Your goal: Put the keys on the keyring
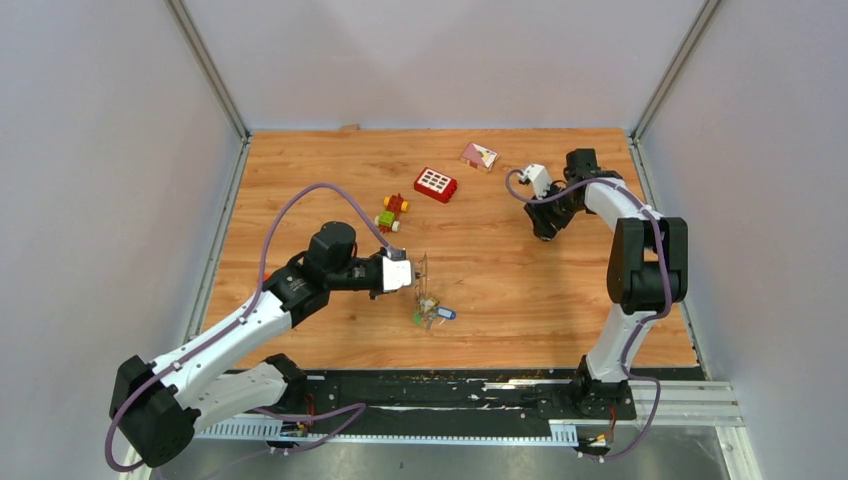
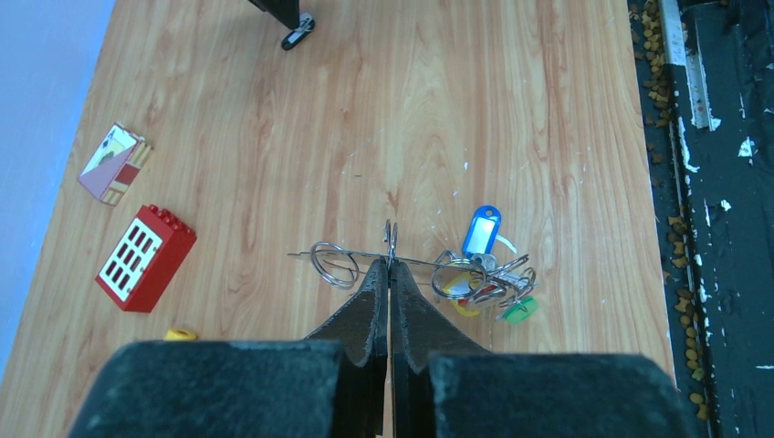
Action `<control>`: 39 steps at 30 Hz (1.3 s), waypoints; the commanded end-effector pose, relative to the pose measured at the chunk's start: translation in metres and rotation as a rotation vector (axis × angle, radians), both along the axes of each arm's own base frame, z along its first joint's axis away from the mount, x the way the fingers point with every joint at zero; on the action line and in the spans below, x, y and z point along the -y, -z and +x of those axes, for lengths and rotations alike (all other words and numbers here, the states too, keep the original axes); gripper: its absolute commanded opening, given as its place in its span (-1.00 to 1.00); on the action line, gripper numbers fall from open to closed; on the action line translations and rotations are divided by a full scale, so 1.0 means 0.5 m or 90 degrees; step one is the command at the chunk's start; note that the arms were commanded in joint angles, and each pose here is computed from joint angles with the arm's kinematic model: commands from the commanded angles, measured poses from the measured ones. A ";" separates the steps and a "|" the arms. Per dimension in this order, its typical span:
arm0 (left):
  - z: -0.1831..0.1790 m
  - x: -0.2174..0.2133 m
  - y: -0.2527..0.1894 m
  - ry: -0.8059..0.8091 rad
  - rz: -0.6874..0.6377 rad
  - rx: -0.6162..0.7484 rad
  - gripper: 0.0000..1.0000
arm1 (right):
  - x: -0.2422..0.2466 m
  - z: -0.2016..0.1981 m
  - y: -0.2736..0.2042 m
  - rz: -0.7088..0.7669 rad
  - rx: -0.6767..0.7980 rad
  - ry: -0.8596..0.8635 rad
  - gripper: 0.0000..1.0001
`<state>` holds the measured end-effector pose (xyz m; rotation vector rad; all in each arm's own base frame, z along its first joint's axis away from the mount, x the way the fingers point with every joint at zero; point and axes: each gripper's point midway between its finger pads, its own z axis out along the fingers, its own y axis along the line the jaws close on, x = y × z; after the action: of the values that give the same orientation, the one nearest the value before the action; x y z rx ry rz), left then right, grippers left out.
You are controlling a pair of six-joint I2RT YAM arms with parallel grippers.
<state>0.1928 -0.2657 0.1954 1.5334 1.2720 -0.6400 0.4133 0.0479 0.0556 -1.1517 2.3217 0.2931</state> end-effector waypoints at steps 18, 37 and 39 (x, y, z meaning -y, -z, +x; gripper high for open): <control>0.004 0.012 -0.005 0.018 0.003 0.034 -1.00 | 0.023 -0.005 0.039 -0.072 -0.039 -0.180 -0.02; 0.009 0.010 0.001 0.013 0.015 0.036 -1.00 | 0.009 -0.045 0.067 -0.060 -0.055 -0.194 -0.60; 0.010 0.010 0.000 0.013 0.014 0.036 -1.00 | 0.005 -0.048 0.067 -0.054 -0.053 -0.190 -0.71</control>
<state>0.1952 -0.2659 0.1835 1.5766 1.2817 -0.6076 0.3974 0.0361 0.0235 -1.5573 2.2703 0.3139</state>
